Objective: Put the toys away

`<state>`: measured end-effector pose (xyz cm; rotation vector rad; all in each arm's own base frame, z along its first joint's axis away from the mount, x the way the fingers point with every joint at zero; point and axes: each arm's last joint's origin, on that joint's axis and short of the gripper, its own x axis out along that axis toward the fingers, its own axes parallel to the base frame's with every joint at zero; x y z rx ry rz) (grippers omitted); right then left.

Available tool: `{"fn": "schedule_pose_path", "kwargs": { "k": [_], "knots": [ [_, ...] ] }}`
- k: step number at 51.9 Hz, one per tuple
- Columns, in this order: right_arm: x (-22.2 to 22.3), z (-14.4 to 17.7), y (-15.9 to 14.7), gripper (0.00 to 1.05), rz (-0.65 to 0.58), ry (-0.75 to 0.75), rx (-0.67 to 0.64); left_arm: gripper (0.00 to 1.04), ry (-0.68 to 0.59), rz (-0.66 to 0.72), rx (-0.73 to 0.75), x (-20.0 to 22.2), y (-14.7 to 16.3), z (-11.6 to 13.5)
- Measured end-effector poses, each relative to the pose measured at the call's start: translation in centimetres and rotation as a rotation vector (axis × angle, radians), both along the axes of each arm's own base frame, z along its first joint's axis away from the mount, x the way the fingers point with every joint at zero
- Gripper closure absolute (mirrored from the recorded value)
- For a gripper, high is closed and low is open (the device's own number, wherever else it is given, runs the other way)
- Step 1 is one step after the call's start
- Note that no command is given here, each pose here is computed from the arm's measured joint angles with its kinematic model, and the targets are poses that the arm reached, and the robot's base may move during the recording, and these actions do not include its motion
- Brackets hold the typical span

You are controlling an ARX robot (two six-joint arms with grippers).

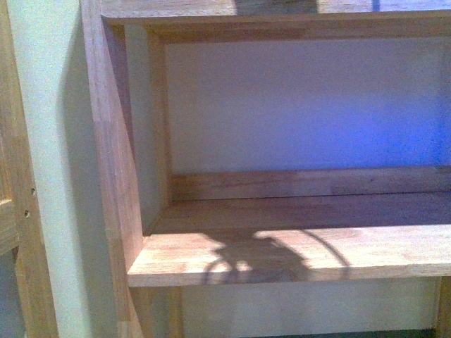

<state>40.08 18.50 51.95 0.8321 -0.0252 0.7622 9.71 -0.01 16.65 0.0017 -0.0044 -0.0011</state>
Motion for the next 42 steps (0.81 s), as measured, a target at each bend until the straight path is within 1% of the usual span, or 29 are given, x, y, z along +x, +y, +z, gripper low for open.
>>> {"fn": "schedule_pose_path", "kwargs": {
  "k": [3,5,6,8,11,17,19,23,27,32,42],
  "knots": [
    [0.0,0.0,0.0,0.72,-0.015,0.003,0.011,0.06,0.000,0.000,0.000,0.0,0.0,0.0],
    [0.1,0.0,-0.1,0.65,-0.021,0.001,0.013,0.06,0.000,0.000,0.000,0.0,0.0,0.0],
    [0.1,0.0,-0.1,0.63,-0.024,0.001,0.013,0.06,0.000,0.000,0.000,0.0,0.0,0.0],
    [0.0,0.0,-0.2,0.55,-0.025,-0.002,0.014,0.06,0.000,0.000,0.000,0.0,0.0,0.0],
    [-0.1,0.0,-0.5,0.45,-0.034,-0.004,0.011,0.06,0.000,0.000,0.000,0.0,0.0,0.0],
    [-0.6,0.4,-1.2,0.30,-0.047,-0.017,0.009,0.06,0.000,0.000,0.000,0.0,0.0,0.0],
    [-0.7,0.5,-1.4,0.27,-0.052,-0.021,0.006,0.06,0.000,0.000,0.000,0.0,0.0,0.0],
    [-1.2,0.8,-2.1,0.15,-0.067,-0.037,0.000,0.06,0.000,0.000,0.000,0.0,0.0,0.0],
    [-1.8,1.2,-2.8,0.06,-0.083,-0.056,-0.013,0.06,0.000,0.000,0.000,0.0,0.0,0.0],
    [-2.7,1.5,-3.7,0.07,-0.108,-0.080,-0.033,0.06,0.000,0.000,0.000,0.0,0.0,0.0],
    [-6.2,2.2,-7.5,0.07,-0.255,-0.211,-0.115,0.06,0.000,0.000,0.000,0.0,0.0,0.0]
  ]
}}
